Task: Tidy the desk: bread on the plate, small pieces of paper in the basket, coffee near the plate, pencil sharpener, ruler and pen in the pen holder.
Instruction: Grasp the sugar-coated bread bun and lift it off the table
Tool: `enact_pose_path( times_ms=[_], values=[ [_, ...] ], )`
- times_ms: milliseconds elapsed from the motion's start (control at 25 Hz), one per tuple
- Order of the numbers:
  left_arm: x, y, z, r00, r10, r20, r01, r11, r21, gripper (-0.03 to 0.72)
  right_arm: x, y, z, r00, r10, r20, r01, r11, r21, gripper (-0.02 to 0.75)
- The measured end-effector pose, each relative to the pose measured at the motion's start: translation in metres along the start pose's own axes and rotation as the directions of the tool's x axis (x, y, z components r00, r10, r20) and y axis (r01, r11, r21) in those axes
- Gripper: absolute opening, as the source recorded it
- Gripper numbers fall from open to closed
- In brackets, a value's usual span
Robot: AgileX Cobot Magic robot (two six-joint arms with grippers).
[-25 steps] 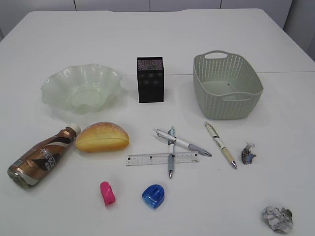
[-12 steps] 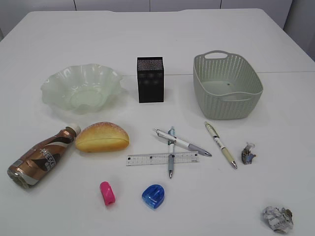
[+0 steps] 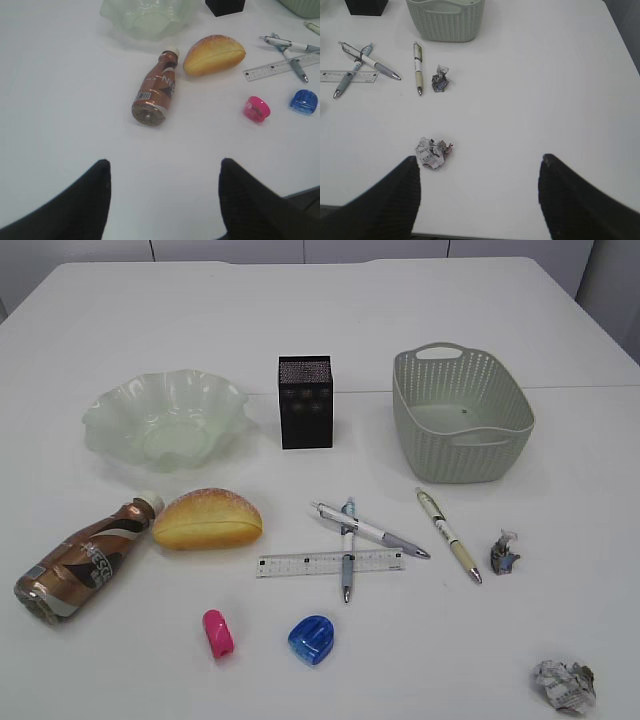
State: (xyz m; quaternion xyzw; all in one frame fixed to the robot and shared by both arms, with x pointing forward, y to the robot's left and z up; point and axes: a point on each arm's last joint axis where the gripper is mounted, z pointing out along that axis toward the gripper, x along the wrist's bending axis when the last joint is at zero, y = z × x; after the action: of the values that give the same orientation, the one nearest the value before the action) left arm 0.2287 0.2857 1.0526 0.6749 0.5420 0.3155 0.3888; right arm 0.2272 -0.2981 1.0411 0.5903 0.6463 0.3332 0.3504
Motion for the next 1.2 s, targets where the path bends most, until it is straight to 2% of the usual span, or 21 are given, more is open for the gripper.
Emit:
enact_pose_path(
  times_ms=[200,560,720,960,1120,1200],
  values=[
    [-0.004,0.001,0.000,0.999,-0.022,0.046,0.022,1.000,-0.010,0.486,0.001,0.000,0.000,1.000,0.005,-0.011,-0.005,1.000,-0.001,0.572],
    [-0.002,0.002,0.002,0.999,-0.019,0.034,0.019,1.000,0.008,0.486,0.003,0.000,0.000,0.999,0.040,-0.036,-0.040,0.999,-0.002,0.572],
    [0.000,0.010,0.010,0.999,-0.031,0.042,0.027,0.994,0.103,0.486,0.001,0.000,0.000,0.997,0.082,-0.010,-0.082,0.997,0.002,0.572],
    [0.005,0.042,0.001,1.000,-0.010,0.017,0.007,0.985,0.170,0.486,-0.001,0.013,0.019,0.978,0.208,0.017,-0.208,0.964,0.163,0.572],
    [0.010,0.079,-0.009,1.000,0.015,0.000,-0.015,0.986,0.165,0.486,-0.001,0.024,0.036,0.968,0.248,0.045,-0.251,0.925,0.286,0.572],
    [0.014,0.100,-0.008,1.000,0.001,-0.019,0.002,0.984,0.180,0.486,-0.002,0.033,0.041,0.966,0.254,0.053,-0.257,0.914,0.313,0.572]
  ],
)
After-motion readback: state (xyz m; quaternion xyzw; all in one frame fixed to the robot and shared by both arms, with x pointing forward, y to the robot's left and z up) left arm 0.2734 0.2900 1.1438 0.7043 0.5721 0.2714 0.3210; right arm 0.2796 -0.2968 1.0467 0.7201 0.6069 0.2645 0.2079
